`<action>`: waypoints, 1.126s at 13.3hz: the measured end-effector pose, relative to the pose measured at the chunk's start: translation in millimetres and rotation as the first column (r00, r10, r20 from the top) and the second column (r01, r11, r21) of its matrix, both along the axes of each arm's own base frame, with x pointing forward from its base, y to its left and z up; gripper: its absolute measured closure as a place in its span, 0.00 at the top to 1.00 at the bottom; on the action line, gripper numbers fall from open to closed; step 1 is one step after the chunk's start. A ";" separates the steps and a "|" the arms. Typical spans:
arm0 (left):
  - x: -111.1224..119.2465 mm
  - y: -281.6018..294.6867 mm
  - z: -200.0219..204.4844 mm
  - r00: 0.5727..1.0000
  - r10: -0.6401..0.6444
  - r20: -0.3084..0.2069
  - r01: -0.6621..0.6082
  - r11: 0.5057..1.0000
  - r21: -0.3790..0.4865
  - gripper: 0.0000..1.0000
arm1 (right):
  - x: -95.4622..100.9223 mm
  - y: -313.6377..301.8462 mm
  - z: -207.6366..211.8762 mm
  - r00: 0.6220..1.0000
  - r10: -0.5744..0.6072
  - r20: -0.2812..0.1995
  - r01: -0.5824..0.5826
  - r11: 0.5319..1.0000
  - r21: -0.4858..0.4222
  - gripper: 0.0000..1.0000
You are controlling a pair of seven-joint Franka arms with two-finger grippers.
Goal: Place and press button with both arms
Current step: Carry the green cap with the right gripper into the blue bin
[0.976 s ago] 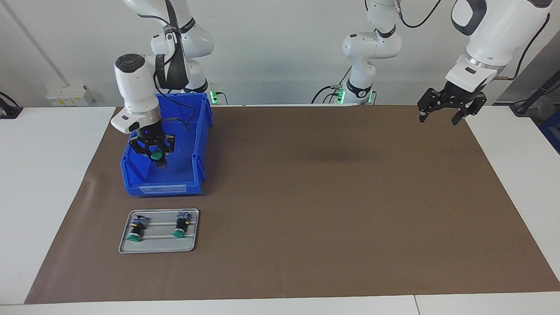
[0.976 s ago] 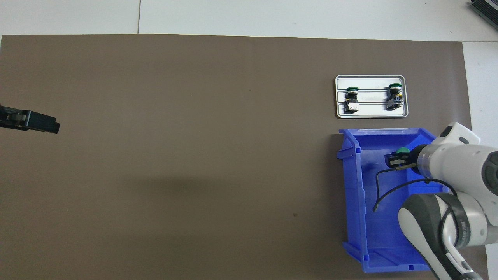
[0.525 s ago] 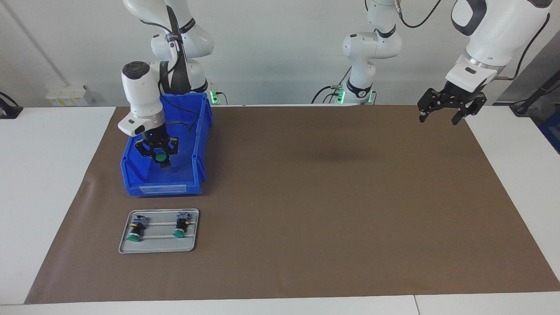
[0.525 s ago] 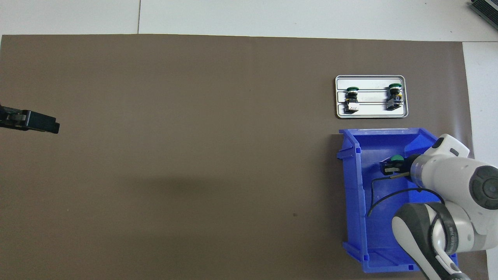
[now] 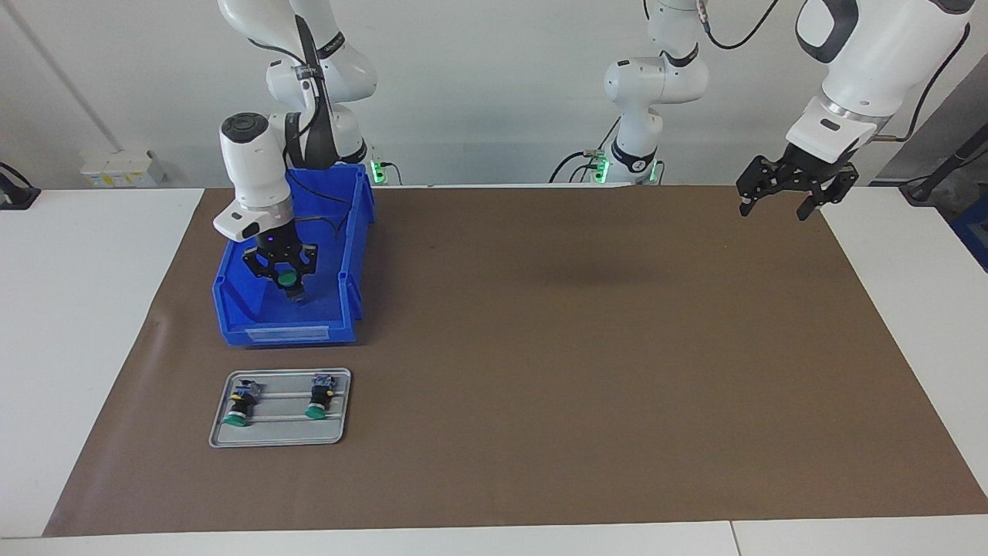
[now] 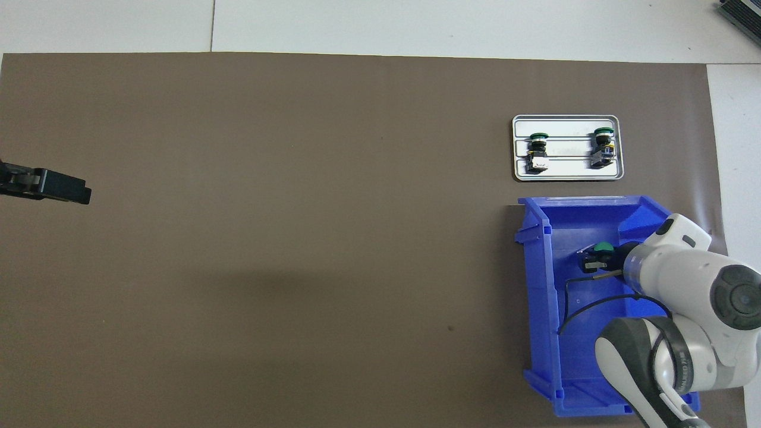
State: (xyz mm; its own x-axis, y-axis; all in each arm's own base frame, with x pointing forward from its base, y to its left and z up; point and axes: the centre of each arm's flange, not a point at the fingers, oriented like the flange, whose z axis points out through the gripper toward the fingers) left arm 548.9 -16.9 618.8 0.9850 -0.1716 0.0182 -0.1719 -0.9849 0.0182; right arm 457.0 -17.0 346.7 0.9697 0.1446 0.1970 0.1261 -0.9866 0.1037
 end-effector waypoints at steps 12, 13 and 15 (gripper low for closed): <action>0.0 0.0 0.0 1.000 0.000 0.000 0.000 1.000 0.000 1.00 | 10.2 -3.9 18.8 1.000 -0.017 -0.021 0.017 1.000 -0.009 1.00; 0.0 0.1 0.0 1.000 0.000 0.000 0.000 1.000 0.000 1.00 | 20.3 -4.2 40.6 0.999 -0.032 -0.044 0.031 0.999 -0.015 1.00; 0.0 0.1 -0.1 1.000 0.000 0.000 0.000 1.000 0.000 1.00 | 37.7 2.0 89.8 0.995 -0.066 -0.069 0.067 0.998 0.017 1.00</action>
State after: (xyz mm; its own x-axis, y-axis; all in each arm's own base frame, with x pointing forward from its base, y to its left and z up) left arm 548.9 -16.9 618.8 0.9851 -0.1712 0.0181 -0.1715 -0.9850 0.0181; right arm 494.7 -14.9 436.5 0.9883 0.0760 0.1323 0.0661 -0.9948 0.0776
